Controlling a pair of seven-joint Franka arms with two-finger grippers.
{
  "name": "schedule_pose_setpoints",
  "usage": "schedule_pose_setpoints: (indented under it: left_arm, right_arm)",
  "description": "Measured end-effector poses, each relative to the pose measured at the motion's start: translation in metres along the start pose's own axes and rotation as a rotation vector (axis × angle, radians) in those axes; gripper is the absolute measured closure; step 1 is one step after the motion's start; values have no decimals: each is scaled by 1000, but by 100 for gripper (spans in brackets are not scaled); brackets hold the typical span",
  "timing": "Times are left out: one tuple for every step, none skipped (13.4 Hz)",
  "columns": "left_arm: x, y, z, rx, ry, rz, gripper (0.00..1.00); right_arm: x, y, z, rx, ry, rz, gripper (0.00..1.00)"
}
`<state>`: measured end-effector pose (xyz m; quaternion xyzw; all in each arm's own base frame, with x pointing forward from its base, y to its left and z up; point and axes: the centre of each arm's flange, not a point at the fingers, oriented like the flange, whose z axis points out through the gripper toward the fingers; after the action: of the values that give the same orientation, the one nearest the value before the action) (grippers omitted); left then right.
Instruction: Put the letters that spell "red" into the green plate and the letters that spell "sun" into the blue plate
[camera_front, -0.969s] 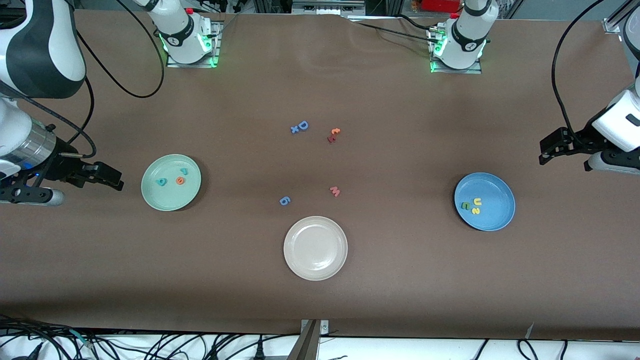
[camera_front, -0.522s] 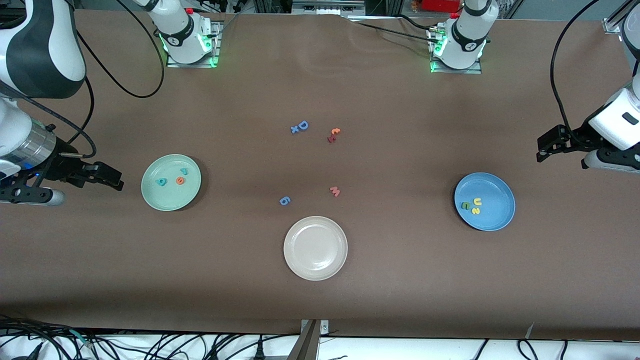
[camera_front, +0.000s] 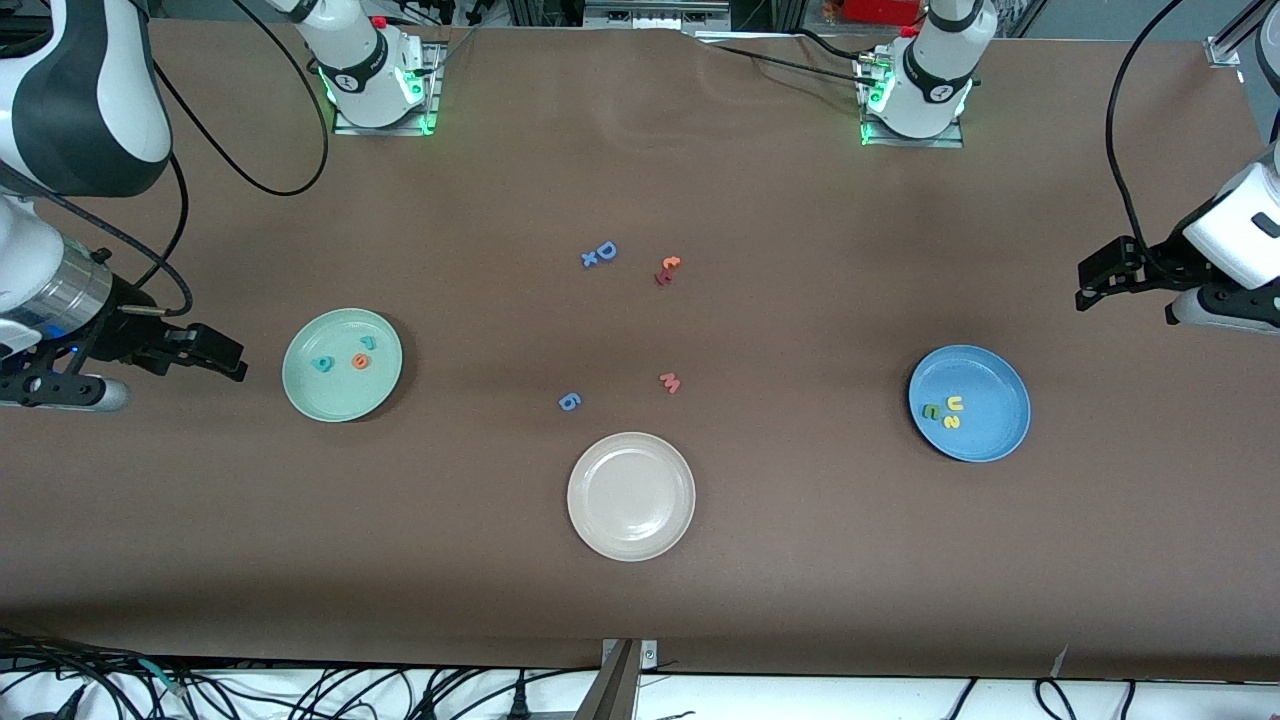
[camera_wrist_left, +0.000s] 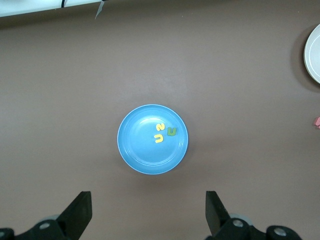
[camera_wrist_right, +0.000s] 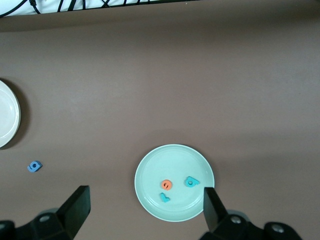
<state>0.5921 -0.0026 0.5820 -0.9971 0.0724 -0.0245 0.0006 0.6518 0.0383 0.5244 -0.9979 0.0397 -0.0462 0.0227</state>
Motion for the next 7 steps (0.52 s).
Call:
schedule_pose_setpoints:
  left_arm:
    - [0,0,0,0,-1,0,0]
    - [0,0,0,0,-2,0,0]
    - [0,0,0,0,-3,-1,0]
    - [0,0,0,-1,-4,-1,0]
    - [0,0,1,-1,-5,-1,0]
    - [-1,-1,1,-1,-6,-2,0]
    - [-1,-3,1,0,-6,-5,0]
  right_arm:
    - [0,0,0,0,0,0,0]
    - [0,0,0,0,0,0,0]
    - [0,0,0,0,0,0,0]
    - [0,0,0,0,0,0,0]
    - [0,0,0,0,0,0,0]
    - [0,0,0,0,0,0,0]
    - [0,0,0,0,0,0,0]
